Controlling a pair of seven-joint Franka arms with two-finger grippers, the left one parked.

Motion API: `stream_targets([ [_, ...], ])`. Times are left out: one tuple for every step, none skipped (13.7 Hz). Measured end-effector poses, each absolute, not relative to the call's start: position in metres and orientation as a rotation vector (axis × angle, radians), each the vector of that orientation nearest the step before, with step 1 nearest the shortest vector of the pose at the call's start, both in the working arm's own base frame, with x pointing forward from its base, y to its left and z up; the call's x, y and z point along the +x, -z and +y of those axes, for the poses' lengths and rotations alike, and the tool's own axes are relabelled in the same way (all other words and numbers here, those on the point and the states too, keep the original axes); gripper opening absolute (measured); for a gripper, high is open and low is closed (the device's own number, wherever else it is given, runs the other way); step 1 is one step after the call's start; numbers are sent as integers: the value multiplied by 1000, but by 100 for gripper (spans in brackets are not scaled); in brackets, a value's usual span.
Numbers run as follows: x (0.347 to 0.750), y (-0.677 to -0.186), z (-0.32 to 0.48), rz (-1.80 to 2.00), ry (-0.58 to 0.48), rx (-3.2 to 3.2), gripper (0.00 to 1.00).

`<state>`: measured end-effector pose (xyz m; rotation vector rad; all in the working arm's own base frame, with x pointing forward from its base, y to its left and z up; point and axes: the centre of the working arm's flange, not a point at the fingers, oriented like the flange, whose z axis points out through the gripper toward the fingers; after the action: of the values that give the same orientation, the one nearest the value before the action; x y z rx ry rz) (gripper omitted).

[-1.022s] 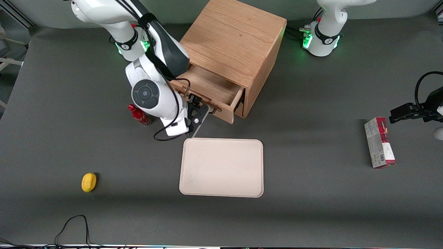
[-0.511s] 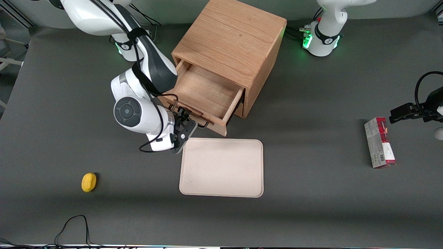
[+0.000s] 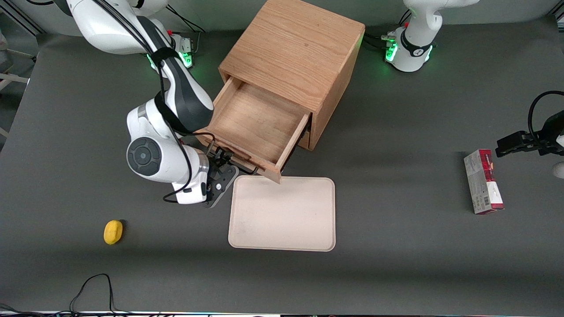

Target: Open upper drawer

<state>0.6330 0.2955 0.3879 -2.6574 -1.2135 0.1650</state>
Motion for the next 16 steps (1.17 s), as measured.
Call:
stream_targets([
  [637, -388, 291, -1206, -160, -2663, 100],
  [640, -388, 287, -1197, -155, -2669, 100],
  [644, -389, 283, -1191, -148, -2674, 100],
  [646, -392, 281, -1187, -139, -2677, 100],
  [647, -393, 281, -1187, -135, -2677, 100],
  [647, -394, 281, -1188, -131, -2676, 100],
  [648, -397, 282, -1189, -124, -2676, 100],
  [650, -404, 283, -1192, -104, -2676, 100],
  [653, -417, 283, -1196, -74, -2678, 100],
  [658, -435, 279, -1193, -52, -2686, 100],
  [661, -456, 271, -1176, -42, -2697, 100],
  [664, -477, 260, -1146, -37, -2716, 100],
  [665, -498, 249, -1095, -33, -2745, 100],
  [664, -518, 237, -1012, -25, -2785, 100],
  [662, -538, 224, -898, -9, -2835, 100],
  [658, -557, 210, -768, -7, -2884, 100],
])
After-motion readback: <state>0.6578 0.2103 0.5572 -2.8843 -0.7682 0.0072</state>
